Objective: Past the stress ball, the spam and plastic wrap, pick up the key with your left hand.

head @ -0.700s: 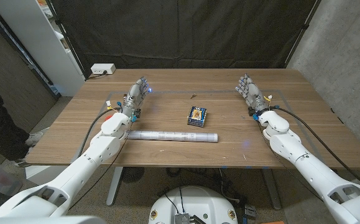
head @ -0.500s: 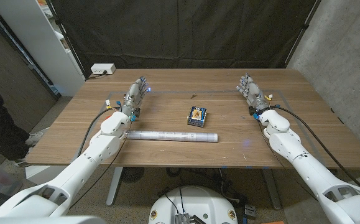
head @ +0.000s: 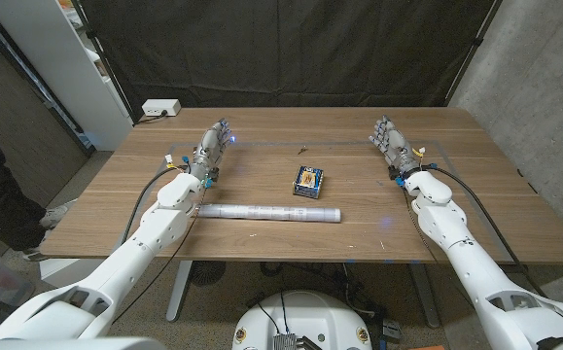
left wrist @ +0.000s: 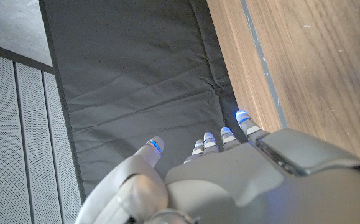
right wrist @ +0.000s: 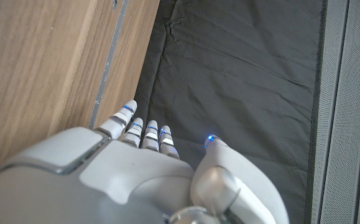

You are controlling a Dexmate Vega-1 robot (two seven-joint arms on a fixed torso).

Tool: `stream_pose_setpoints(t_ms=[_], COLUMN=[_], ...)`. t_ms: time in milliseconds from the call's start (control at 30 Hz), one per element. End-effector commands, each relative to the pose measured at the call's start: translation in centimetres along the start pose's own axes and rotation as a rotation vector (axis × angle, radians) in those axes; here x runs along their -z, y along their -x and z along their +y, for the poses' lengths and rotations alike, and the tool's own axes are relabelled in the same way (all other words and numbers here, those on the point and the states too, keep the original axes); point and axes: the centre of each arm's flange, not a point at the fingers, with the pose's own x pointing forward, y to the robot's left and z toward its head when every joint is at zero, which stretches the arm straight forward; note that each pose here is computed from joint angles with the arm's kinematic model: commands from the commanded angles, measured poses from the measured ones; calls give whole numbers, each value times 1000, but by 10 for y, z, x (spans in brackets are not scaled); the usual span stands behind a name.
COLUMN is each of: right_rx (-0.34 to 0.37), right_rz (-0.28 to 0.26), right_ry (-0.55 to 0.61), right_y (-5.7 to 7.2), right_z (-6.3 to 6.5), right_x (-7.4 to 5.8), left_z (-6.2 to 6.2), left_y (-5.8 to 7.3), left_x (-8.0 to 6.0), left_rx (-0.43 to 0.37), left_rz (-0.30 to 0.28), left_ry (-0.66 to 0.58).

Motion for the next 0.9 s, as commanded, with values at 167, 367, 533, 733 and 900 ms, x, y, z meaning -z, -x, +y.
stream_pose_setpoints(t_ms=[167, 367, 533, 733, 900], right_rx=[0, 5, 7, 12, 13], right_rz=[13, 16, 17, 17, 17], right_ry=[-9, -12, -12, -11, -12], right_y=[0, 1, 1, 1, 0], right_z=[0, -2, -4, -6, -8], right_x=[8, 10, 12, 12, 13], left_z=[3, 5, 5, 6, 7], left_y=[1, -2, -6, -11, -16], left_x=[-9, -17, -22, -28, -35], left_rx=[-32, -47, -61, -77, -83], left_rz=[-20, -29, -33, -41, -50], left_ry=[-101, -172, -228, -285, -324])
